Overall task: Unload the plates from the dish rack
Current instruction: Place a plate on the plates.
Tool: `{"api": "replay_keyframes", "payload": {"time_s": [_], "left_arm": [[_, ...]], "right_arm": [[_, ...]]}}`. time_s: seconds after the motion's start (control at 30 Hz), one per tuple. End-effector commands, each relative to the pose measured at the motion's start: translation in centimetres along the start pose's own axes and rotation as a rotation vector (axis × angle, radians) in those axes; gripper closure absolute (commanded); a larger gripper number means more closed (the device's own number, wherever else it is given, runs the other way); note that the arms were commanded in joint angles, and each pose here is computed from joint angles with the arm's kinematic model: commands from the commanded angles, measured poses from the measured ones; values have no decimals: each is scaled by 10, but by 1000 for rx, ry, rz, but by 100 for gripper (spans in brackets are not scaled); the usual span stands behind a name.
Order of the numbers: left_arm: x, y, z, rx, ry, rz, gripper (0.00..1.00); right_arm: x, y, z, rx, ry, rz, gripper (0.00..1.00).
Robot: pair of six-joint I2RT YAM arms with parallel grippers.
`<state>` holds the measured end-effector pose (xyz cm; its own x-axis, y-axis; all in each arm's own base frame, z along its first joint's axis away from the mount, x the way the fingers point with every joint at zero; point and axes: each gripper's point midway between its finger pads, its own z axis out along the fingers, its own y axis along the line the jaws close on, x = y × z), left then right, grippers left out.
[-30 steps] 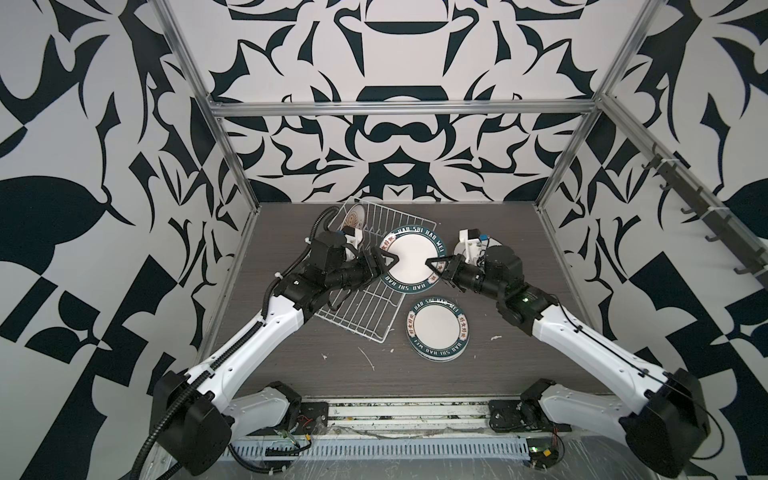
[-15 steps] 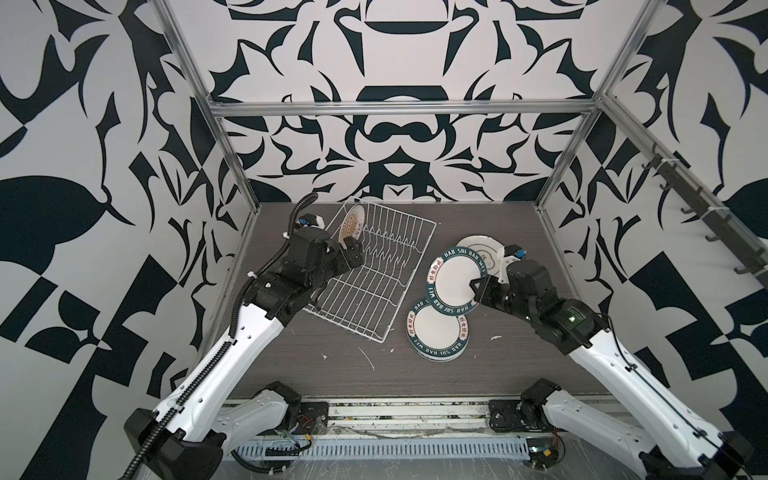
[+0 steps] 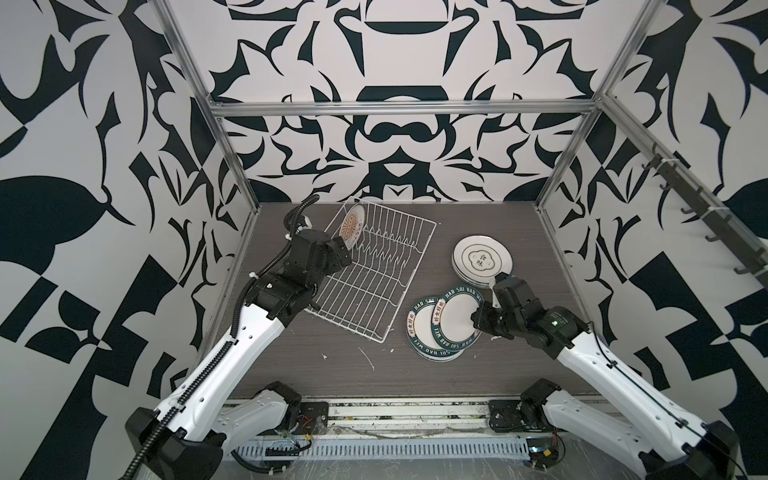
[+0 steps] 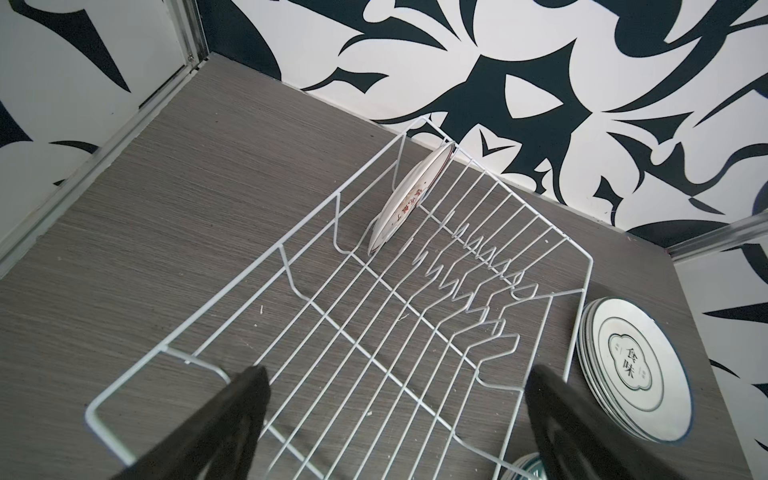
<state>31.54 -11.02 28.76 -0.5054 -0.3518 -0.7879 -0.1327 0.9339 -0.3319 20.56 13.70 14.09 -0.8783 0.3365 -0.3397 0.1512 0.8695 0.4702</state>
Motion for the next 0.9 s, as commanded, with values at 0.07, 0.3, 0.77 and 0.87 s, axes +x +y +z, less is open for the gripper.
{"api": "replay_keyframes", "payload": {"time_s": [0.07,0.3,0.77,0.87], "left_arm": [[2,6,0,-18,-3,15,1],[4,9,-1,-12,-21,22,1],[10,8,5,1,-18,31,1],[11,8,6,0,-17,35,1]], "right_arm": [[2,11,8,-58,27,35,100],[15,3,18,-48,74,49,100],[25,-4,26,-16,129,53,79],[25,-3,27,-16,133,53,77]]}}
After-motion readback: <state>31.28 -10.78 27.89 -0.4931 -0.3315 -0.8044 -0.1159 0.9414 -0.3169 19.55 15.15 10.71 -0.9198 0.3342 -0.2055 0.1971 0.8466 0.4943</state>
